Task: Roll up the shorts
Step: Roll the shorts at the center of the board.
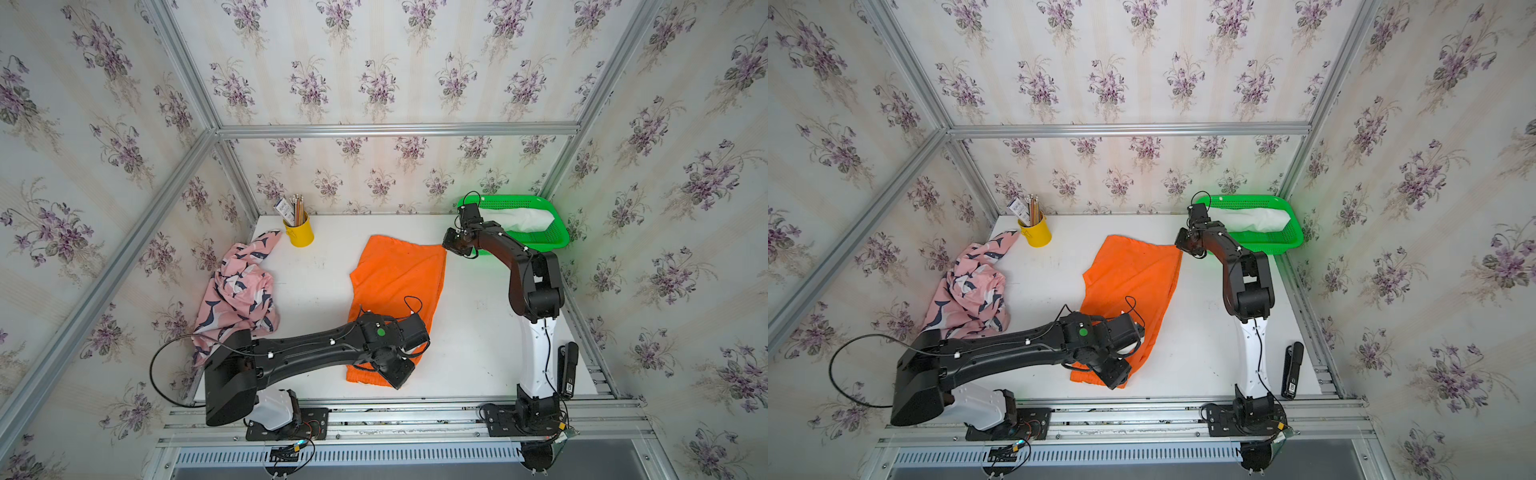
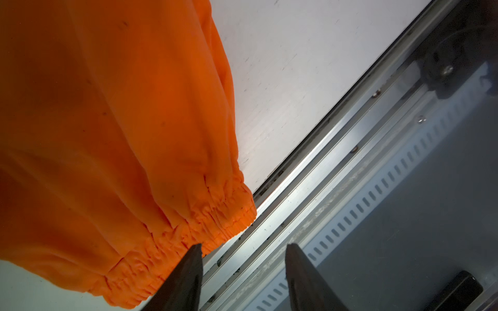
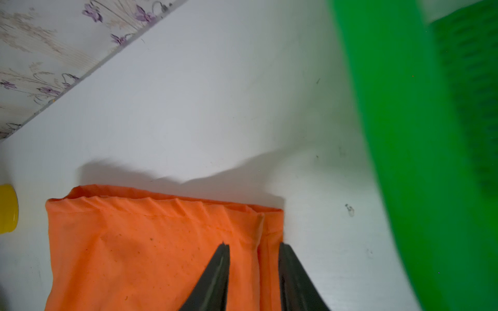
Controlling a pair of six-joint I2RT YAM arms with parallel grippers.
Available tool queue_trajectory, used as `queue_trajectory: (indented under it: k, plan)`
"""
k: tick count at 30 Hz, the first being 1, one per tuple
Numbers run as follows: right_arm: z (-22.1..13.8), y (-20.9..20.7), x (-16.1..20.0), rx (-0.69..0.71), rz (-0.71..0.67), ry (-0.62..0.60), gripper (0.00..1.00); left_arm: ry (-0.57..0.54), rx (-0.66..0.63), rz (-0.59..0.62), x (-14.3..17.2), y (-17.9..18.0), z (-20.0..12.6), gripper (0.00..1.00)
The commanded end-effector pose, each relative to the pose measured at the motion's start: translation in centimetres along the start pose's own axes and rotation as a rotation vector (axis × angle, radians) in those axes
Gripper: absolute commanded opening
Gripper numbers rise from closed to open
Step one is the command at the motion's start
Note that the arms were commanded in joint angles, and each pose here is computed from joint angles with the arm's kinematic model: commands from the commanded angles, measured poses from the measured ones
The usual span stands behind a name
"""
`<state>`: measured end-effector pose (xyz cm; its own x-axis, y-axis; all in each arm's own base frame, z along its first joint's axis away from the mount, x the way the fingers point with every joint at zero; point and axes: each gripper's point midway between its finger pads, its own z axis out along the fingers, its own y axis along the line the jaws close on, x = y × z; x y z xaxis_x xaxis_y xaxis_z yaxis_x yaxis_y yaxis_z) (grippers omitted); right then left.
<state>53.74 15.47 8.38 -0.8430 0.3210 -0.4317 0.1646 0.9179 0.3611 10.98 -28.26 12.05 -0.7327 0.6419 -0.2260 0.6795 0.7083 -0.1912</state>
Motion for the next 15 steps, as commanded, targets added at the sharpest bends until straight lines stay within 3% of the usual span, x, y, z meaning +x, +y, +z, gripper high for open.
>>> queue_trajectory:
  k: [1,4,7,11,15]
  plan:
    - [-3.6,1.6,-0.9,0.046,-0.091,-0.082,0.35,-0.066,-0.117,-0.068,-0.6,3.2,-1.9,0.54]
    - [-5.5,4.3,2.5,-0.032,-0.143,-0.034,0.35,-0.026,-0.195,-0.206,0.5,7.2,-2.0,0.53]
    - [-5.9,6.7,8.1,-0.145,-0.189,0.071,0.35,0.032,-0.189,-0.292,1.6,9.3,-0.7,0.52]
    - [-4.2,7.2,14.5,-0.235,-0.192,0.24,0.32,0.096,-0.16,-0.359,2.2,10.1,1.8,0.5]
    - [-0.3,5.3,16.1,-0.207,-0.187,0.255,0.28,0.129,-0.133,-0.376,2.3,10.5,4.5,0.46]
